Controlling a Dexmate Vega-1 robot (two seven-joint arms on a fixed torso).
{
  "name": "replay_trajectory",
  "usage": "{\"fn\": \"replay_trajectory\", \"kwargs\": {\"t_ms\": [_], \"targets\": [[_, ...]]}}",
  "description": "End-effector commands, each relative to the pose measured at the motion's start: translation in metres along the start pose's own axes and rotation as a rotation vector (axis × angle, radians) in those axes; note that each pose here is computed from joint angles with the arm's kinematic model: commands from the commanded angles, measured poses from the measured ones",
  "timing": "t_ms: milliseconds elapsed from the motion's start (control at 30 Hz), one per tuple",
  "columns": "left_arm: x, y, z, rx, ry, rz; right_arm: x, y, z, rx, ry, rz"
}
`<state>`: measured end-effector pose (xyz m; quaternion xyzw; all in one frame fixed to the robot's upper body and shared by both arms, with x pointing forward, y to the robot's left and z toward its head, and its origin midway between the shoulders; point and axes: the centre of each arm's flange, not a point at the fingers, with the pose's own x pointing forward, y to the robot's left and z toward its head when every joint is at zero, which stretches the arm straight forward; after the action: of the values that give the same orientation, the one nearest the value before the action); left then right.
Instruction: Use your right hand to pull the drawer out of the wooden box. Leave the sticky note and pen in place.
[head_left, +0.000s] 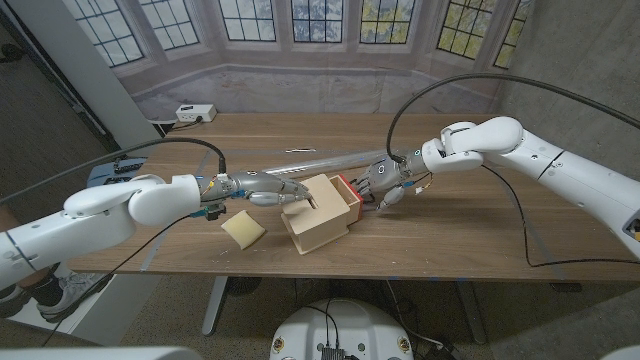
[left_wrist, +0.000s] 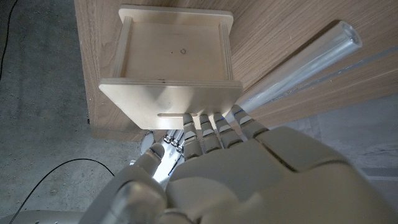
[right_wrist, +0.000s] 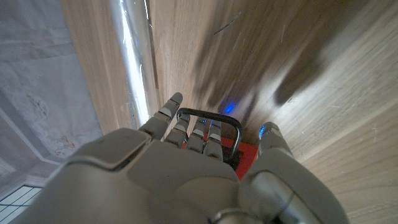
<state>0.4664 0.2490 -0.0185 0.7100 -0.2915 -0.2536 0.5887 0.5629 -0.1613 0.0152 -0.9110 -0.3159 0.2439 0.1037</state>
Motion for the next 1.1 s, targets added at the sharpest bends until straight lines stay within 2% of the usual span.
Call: {"fn": "replay_trajectory", "kwargs": {"t_ms": [33, 1100], "targets": [[0.0, 0.0, 0.0, 0.004, -0.001, -0.004, -0.005, 0.004, -0.004, -0.009, 0.022, 0.025], [0.0, -0.003, 0.005, 0.012, -0.007, -0.006, -0.013, 0.015, -0.016, -0.004, 0.088, 0.076]]}}
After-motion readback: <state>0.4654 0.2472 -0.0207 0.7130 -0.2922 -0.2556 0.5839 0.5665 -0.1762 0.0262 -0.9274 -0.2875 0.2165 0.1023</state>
